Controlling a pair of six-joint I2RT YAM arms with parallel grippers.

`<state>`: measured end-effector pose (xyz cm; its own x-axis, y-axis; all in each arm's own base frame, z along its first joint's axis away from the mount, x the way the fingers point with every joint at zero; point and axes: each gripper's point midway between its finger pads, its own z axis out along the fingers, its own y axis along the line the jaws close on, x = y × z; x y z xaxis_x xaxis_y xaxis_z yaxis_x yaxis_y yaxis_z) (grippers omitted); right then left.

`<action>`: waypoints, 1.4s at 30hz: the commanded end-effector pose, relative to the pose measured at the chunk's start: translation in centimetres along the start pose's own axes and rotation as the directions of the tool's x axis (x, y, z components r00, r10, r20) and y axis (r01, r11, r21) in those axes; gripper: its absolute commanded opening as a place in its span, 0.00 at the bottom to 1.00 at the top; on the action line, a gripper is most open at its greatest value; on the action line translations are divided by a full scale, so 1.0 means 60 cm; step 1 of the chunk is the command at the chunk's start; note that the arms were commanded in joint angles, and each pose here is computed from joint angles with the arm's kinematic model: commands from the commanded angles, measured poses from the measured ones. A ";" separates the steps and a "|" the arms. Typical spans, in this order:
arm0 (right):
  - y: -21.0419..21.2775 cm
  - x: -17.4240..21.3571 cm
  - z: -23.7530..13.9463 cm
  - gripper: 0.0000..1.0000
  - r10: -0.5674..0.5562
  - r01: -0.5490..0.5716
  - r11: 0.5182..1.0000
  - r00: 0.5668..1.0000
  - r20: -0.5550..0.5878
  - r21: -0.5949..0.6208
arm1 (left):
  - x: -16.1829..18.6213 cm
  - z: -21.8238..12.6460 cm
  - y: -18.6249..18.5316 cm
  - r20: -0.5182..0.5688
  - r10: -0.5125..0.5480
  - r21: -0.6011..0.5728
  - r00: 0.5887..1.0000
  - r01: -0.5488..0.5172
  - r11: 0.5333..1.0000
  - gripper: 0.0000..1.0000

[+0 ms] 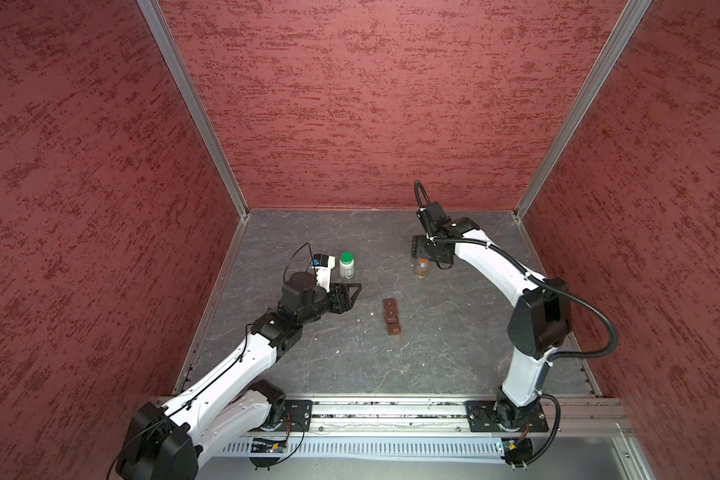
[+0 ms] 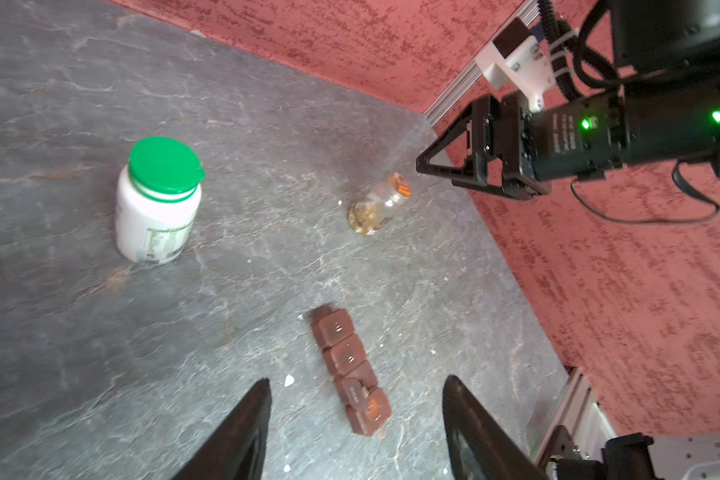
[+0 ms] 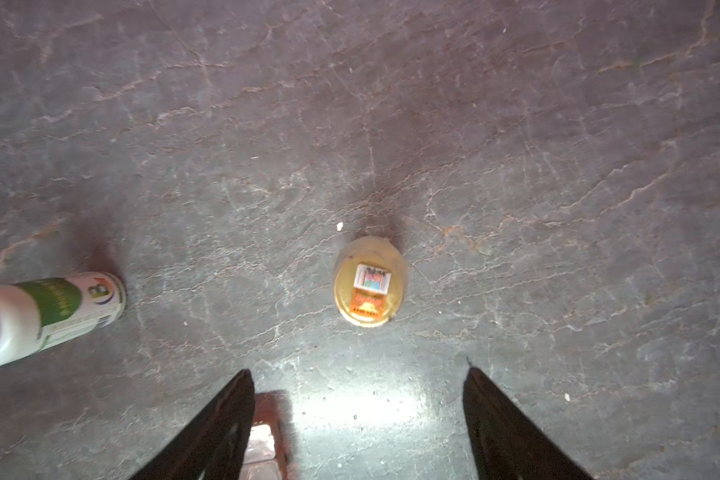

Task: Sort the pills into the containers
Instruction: 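Lift both grippers off the organizer and grasp the clear capsule bottle with the right gripper, then carry the clear bottle toward the left gripper while left gripper grips its cap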

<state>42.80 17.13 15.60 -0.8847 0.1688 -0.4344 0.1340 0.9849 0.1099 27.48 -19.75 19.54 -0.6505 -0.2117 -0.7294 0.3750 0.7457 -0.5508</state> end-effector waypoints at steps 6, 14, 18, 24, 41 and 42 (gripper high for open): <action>-0.002 -0.001 0.044 0.84 -0.016 0.017 1.000 0.996 -0.093 0.006 | 0.015 -0.002 0.022 -0.014 0.016 -0.045 1.000 -0.017 0.999 0.68; 0.004 0.006 0.097 0.80 -0.020 0.019 1.000 0.987 -0.160 -0.002 | 0.018 0.001 0.024 -0.016 0.009 -0.041 1.000 -0.010 0.999 0.68; 0.003 0.010 0.111 0.75 -0.010 0.010 1.000 0.984 -0.176 -0.004 | 0.016 -0.002 0.021 -0.014 0.014 -0.038 1.000 -0.015 0.999 0.68; -0.004 0.015 0.124 0.68 -0.005 0.006 1.000 0.981 -0.192 0.006 | 0.011 -0.007 0.019 -0.004 0.021 -0.037 1.000 -0.022 0.999 0.68; -0.014 0.006 0.068 0.40 -0.004 0.001 1.000 0.988 -0.156 -0.015 | -0.008 -0.025 0.002 0.013 0.033 -0.027 0.999 -0.033 0.999 0.69; -0.013 0.009 0.056 0.40 -0.002 -0.003 0.999 0.989 -0.150 -0.033 | -0.009 -0.025 0.001 0.013 0.034 -0.025 0.999 -0.034 0.999 0.69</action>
<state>44.50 16.74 8.63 -0.9562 0.1514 -0.2507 0.1321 0.9869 0.0922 26.55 -18.83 18.85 -0.6611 -0.1920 -0.7253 0.3605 0.7665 -0.5315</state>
